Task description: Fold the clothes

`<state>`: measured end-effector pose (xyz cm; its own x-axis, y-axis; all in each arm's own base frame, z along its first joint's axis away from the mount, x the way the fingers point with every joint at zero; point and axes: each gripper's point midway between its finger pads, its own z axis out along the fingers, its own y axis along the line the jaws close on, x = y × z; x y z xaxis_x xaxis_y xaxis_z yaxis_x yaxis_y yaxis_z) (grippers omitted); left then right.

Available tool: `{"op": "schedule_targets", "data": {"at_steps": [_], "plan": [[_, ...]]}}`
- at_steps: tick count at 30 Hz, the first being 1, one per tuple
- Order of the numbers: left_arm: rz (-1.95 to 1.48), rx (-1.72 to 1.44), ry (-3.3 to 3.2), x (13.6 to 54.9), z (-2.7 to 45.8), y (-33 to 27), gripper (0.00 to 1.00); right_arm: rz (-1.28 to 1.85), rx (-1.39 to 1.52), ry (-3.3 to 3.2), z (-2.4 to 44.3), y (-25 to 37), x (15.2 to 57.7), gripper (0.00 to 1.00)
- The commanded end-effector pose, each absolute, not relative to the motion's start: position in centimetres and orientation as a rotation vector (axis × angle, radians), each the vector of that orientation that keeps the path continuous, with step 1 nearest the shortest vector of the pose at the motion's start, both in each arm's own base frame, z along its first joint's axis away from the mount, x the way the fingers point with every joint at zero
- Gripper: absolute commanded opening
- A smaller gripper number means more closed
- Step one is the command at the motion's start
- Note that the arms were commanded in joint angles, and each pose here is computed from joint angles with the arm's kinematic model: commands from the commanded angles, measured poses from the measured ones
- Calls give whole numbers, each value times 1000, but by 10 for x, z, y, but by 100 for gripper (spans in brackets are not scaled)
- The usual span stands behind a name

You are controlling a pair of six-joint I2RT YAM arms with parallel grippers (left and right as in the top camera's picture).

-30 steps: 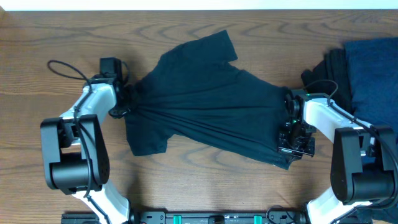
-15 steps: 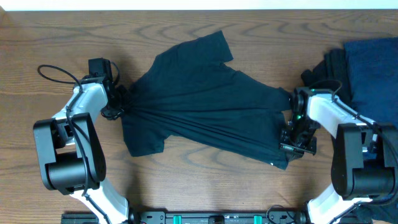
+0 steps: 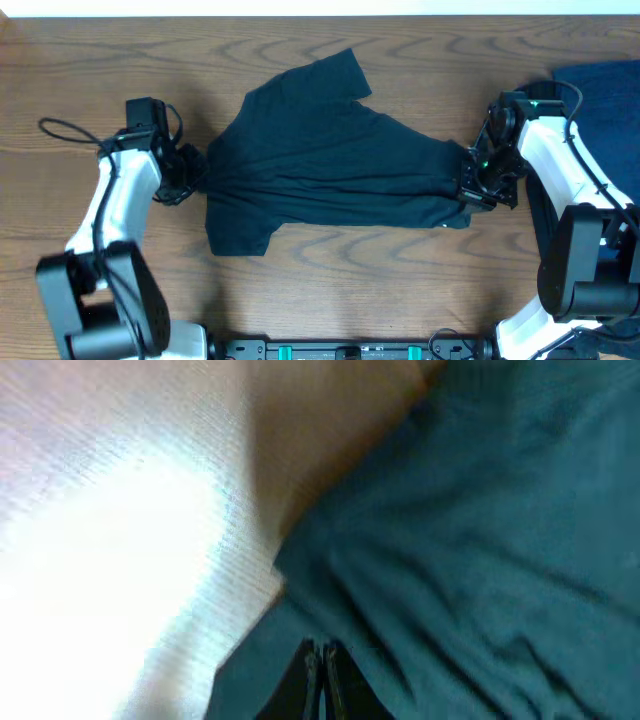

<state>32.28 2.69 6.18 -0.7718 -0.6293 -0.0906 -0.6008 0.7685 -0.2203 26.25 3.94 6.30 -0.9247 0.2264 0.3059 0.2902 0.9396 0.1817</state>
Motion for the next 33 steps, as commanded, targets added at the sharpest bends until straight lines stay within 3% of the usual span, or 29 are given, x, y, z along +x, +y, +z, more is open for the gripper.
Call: {"op": "schedule_targets", "data": {"at_steps": [1,8,15,27,33], "plan": [[-253,-944,2864,313,58,19,6,-364,-337,-2765,57,46,243,1],[-234,-844,3008,282,38,-12,6,-332,-351,-2718,10,43,207,2],[-209,-746,3066,263,14,-30,6,-306,-352,-2738,0,38,205,1],[259,-760,3116,212,-26,18,6,-286,-347,-2764,-2,35,210,2],[314,-861,3143,192,-29,27,6,-285,-347,-2764,-2,35,210,3]]}}
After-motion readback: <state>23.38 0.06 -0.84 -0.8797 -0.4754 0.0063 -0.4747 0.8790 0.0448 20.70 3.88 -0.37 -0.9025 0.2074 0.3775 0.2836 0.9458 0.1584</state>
